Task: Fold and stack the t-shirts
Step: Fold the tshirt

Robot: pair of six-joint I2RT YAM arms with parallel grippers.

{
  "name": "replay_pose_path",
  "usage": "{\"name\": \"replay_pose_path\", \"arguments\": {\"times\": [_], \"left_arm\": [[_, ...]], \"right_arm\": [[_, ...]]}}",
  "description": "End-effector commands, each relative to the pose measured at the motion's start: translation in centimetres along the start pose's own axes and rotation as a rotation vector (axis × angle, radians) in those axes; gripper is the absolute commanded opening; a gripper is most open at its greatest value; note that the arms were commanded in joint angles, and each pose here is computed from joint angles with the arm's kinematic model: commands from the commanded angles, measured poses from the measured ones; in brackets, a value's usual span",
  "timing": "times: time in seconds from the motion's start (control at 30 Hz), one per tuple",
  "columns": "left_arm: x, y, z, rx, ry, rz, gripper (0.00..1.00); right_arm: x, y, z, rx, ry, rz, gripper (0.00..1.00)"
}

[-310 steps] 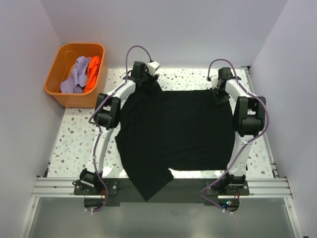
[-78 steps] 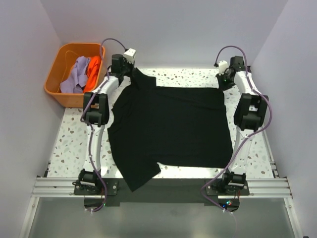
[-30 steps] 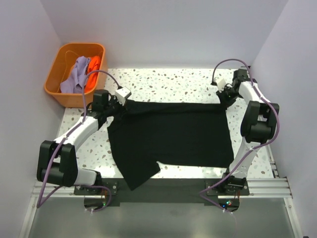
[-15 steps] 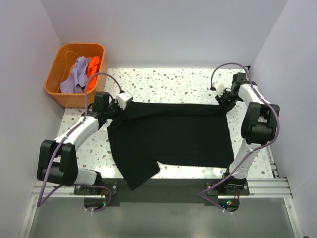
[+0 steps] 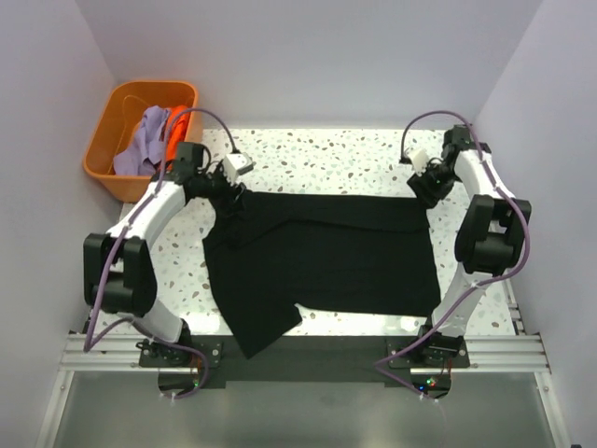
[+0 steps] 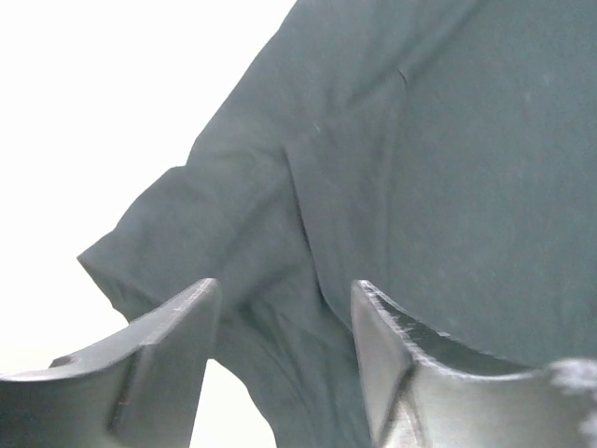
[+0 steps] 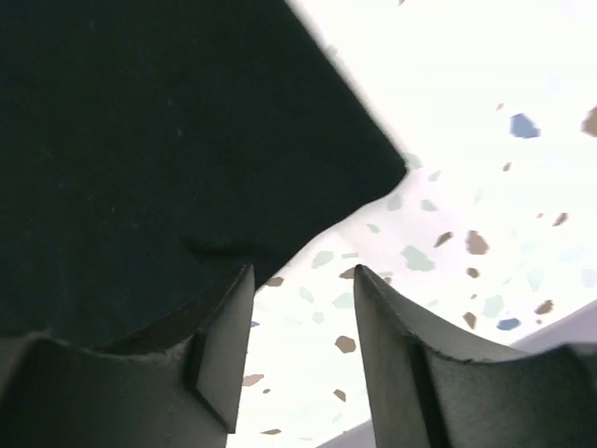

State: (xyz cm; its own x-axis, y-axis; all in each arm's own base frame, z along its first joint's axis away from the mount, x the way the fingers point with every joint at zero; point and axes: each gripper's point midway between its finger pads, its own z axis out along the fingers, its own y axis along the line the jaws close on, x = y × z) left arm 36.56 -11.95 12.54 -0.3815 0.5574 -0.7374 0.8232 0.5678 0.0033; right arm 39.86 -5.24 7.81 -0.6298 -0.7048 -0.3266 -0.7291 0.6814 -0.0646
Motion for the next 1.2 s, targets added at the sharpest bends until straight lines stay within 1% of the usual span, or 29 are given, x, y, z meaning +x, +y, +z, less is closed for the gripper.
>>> {"name": "replay_pose_path", "arguments": {"times": [0.0,0.07,0.17,0.3,0.47,0.53,0.7,0.83,1.07,1.17], "left_arm": [[-1.5,0.7,1.7,0.080,-0.016,-0.088,0.67],[-1.7,0.7,2.8,0.149,0.001,-0.123,0.70],[-1.3,0.6,4.1,0.188,0.016,-0.160,0.70],[0.1,0.6,6.1,0.184,0.069,-0.181,0.70],[1.3,-0.2,8.4,0.192,0.133,-0.177,0.70],[1.7,0.0,9.1,0.180,0.147,-0.174,0.70],[0.7,0.5,9.7,0.160,0.134,-0.150,0.72],[0.1,0.6,10.2,0.160,0.131,-0.123,0.72],[-1.1,1.4,11.3,0.151,0.107,-0.069,0.73],[-1.4,2.0,11.8,0.155,0.103,-0.041,0.73]], "right_arm": [[-2.2,-0.4,-1.6,-0.018,-0.050,0.090,0.49],[-2.1,-0.3,-1.0,-0.041,-0.036,0.127,0.44],[-2.2,-0.2,-0.8,-0.053,-0.022,0.163,0.41],[-1.7,0.5,-0.2,-0.072,0.013,0.174,0.39],[-0.5,1.6,0.3,-0.102,0.057,0.171,0.40],[0.2,2.4,0.3,-0.120,0.077,0.158,0.42],[2.5,3.2,0.8,-0.122,0.142,0.109,0.47],[3.3,3.3,1.1,-0.110,0.162,0.086,0.49],[4.0,2.8,1.7,-0.092,0.188,0.049,0.49],[4.1,2.6,1.7,-0.088,0.195,0.042,0.47]]}}
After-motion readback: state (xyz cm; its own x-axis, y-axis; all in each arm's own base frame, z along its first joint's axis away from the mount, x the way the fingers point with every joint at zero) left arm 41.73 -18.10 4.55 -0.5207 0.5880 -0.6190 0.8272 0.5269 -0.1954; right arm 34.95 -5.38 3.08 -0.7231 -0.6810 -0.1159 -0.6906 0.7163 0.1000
